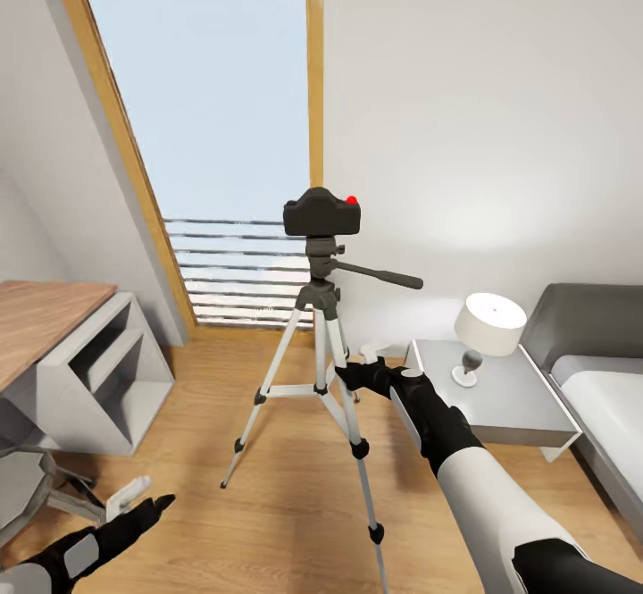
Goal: Attach the digital camera to the camera tripod in the bedroom.
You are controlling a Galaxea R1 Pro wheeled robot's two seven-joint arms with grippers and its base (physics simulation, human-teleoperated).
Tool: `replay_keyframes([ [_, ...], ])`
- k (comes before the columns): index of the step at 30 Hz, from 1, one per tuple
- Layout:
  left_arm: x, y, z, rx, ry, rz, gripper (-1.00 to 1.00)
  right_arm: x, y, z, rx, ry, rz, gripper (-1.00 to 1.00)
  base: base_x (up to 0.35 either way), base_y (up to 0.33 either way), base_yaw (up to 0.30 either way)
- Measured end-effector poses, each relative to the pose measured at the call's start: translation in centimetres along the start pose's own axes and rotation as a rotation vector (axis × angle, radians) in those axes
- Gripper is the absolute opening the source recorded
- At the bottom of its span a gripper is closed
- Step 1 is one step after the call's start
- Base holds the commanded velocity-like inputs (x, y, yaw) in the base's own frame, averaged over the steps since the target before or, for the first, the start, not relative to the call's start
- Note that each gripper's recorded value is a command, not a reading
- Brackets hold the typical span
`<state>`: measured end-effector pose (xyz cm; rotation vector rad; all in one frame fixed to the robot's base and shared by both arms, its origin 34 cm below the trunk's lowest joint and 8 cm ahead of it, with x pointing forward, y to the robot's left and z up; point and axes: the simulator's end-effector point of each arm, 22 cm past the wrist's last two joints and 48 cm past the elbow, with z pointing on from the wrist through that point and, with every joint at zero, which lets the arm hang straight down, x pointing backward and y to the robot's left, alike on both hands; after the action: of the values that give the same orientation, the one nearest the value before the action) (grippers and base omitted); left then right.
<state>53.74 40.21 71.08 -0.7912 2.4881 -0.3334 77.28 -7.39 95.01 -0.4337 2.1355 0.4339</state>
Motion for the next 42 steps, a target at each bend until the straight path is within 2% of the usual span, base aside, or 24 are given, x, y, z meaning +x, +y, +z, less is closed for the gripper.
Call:
replay_keyframes([
  [5, 3.1, 3.8, -0.2, -0.142, -0.007, -0.055, 1.00, 0.0, 0.0, 0.0, 0.000, 0.000, 0.000, -1.00, 0.000, 0.000, 0.000],
  [7, 5.3, 5.6, -0.5, -0.220, 0.011, -0.069, 1.00, 0.0, 0.0, 0.0, 0.000, 0.000, 0.000, -1.00, 0.000, 0.000, 0.000],
  [10, 7.9, 7.3, -1.1, -0.285, 0.038, -0.079, 1.00, 0.0, 0.0, 0.0, 0.000, 0.000, 0.000, -1.00, 0.000, 0.000, 0.000],
  [15, 12.2, 9.5, -2.2, -0.349, 0.091, -0.089, 1.00, 0.0, 0.0, 0.0, 0.000, 0.000, 0.000, -1.00, 0.000, 0.000, 0.000],
  [20, 19.2, 9.2, -3.0, -0.372, 0.190, -0.087, 1.00, 0.0, 0.0, 0.0, 0.000, 0.000, 0.000, -1.00, 0.000, 0.000, 0.000],
  [25, 24.4, 10.3, -4.6, -0.441, 0.271, -0.050, 1.00, 0.0, 0.0, 0.0, 0.000, 0.000, 0.000, -1.00, 0.000, 0.000, 0.000],
  [26, 25.5, 11.1, -5.3, -0.484, 0.295, -0.020, 1.00, 0.0, 0.0, 0.0, 0.001, 0.001, 0.000, -1.00, 0.000, 0.000, 0.000],
  [28, 26.4, 11.8, -6.0, -0.521, 0.313, 0.014, 1.00, 0.0, 0.0, 0.0, 0.001, 0.001, 0.001, -1.00, 0.000, 0.000, 0.000],
  [33, 27.5, 13.0, -7.1, -0.571, 0.340, 0.070, 1.00, 0.0, 0.0, 0.0, 0.001, 0.001, 0.001, -1.00, 0.000, 0.000, 0.000],
  [39, 27.9, 13.5, -7.5, -0.591, 0.342, 0.095, 1.00, 0.0, 0.1, 0.0, 0.001, 0.001, 0.001, -1.00, 0.000, 0.000, 0.000],
  [40, 27.9, 13.6, -7.6, -0.592, 0.342, 0.098, 1.00, 0.0, 0.1, 0.0, 0.002, 0.001, 0.001, 1.00, 0.000, 0.000, 0.000],
  [41, 27.9, 13.6, -7.6, -0.594, 0.342, 0.100, 1.00, 2.1, -0.5, 0.3, 0.022, 0.054, -0.029, 1.00, 0.000, 0.000, 0.000],
  [42, 27.9, 13.6, -7.6, -0.594, 0.341, 0.103, 1.00, 2.1, -0.5, 0.3, 0.023, 0.055, -0.029, 1.00, 0.000, 0.000, 0.000],
])
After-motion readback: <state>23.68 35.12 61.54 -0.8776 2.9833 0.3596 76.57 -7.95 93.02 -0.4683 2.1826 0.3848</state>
